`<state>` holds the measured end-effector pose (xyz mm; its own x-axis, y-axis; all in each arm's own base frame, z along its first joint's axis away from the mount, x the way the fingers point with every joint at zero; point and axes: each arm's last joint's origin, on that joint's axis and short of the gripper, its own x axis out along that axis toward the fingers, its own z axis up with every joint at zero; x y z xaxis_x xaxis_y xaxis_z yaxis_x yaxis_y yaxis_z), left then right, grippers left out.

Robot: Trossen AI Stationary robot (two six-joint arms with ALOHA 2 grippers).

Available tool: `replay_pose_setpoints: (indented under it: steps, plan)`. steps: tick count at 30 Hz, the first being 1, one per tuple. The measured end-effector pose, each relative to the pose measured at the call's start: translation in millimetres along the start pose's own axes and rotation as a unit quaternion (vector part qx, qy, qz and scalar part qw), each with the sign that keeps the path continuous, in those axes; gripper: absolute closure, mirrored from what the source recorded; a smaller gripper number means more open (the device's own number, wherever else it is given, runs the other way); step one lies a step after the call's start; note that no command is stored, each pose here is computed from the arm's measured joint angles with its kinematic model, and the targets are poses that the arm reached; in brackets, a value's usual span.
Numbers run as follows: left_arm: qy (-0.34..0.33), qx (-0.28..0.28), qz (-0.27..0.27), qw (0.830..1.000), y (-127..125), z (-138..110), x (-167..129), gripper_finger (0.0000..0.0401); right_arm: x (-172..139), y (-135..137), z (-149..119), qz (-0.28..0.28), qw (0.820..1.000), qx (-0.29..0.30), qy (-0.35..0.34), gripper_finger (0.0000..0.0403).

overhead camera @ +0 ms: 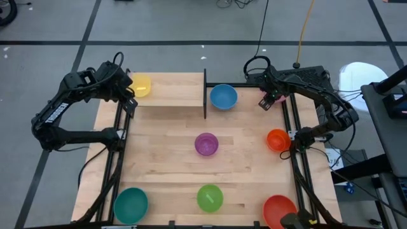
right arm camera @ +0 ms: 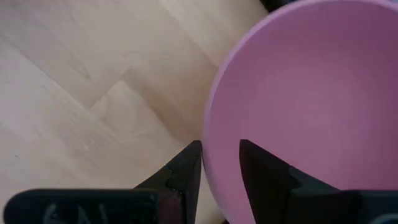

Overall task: Place and stack bowls onto a shelf
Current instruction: Put the pink bowl on the shelf

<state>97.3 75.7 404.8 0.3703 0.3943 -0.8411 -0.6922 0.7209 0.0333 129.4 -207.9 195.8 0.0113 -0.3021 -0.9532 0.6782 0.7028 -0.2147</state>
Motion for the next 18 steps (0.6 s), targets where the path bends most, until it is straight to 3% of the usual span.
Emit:
replay_pose_setpoints:
  steps: [8, 14, 18]
  plan:
    - [0.000, -0.012, 0.000, 1.000, 0.0, 0.0, 0.0, 0.0336, 0.4, -2.9, 2.4, 0.003, 0.999, -0.031, -0.018, 0.0308]
    - [0.004, -0.013, 0.000, 1.000, 0.1, -0.7, 0.0, 0.0336, 2.2, -12.2, -1.1, 0.053, 0.998, -0.012, -0.030, 0.0385]
    - [0.004, -0.015, 0.000, 1.000, 0.1, -0.7, 0.0, 0.0336, 2.8, -15.8, -4.2, 0.057, 0.998, -0.005, -0.022, 0.0396]
